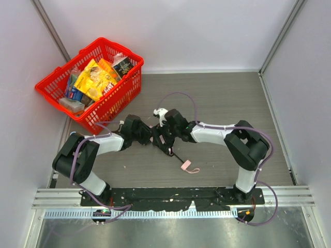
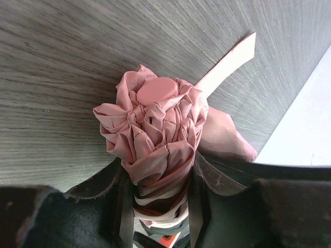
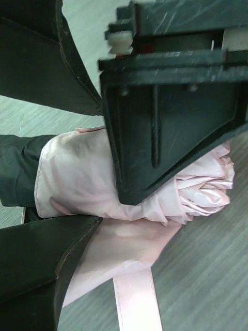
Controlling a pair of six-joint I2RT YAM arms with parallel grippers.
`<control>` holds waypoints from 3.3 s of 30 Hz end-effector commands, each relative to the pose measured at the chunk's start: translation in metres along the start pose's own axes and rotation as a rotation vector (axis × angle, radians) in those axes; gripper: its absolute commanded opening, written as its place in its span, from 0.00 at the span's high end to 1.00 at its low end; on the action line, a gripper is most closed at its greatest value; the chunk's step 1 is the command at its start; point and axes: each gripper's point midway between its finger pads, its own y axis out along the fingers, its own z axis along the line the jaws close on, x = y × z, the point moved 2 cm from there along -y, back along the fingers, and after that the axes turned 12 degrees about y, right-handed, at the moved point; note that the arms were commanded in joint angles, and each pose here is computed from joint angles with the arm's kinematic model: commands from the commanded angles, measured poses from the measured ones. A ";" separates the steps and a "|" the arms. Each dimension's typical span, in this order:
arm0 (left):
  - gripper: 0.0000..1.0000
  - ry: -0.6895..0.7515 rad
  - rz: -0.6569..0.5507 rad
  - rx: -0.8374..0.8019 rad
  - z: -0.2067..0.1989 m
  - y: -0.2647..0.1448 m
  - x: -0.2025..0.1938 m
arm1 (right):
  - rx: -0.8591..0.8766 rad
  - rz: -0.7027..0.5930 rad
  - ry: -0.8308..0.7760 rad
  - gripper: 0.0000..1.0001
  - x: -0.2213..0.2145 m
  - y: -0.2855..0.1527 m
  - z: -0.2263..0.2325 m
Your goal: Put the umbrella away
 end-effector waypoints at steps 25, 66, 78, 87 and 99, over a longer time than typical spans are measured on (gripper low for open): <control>1.00 -0.068 0.161 0.429 0.098 -0.023 -0.053 | -0.562 -0.086 -0.435 0.99 -0.040 0.031 -0.027; 0.11 0.041 0.124 0.404 0.104 -0.004 -0.057 | 0.315 0.131 0.216 0.99 -0.061 0.027 -0.023; 0.88 0.183 0.022 0.368 0.112 0.003 -0.045 | 0.293 0.142 0.184 0.99 -0.055 0.019 -0.020; 1.00 0.178 0.089 0.318 0.102 0.000 -0.055 | 0.025 0.044 0.115 0.52 -0.022 -0.012 -0.036; 1.00 0.090 0.236 0.397 0.100 -0.011 -0.073 | -0.261 -0.153 -0.205 0.24 0.024 -0.040 -0.008</control>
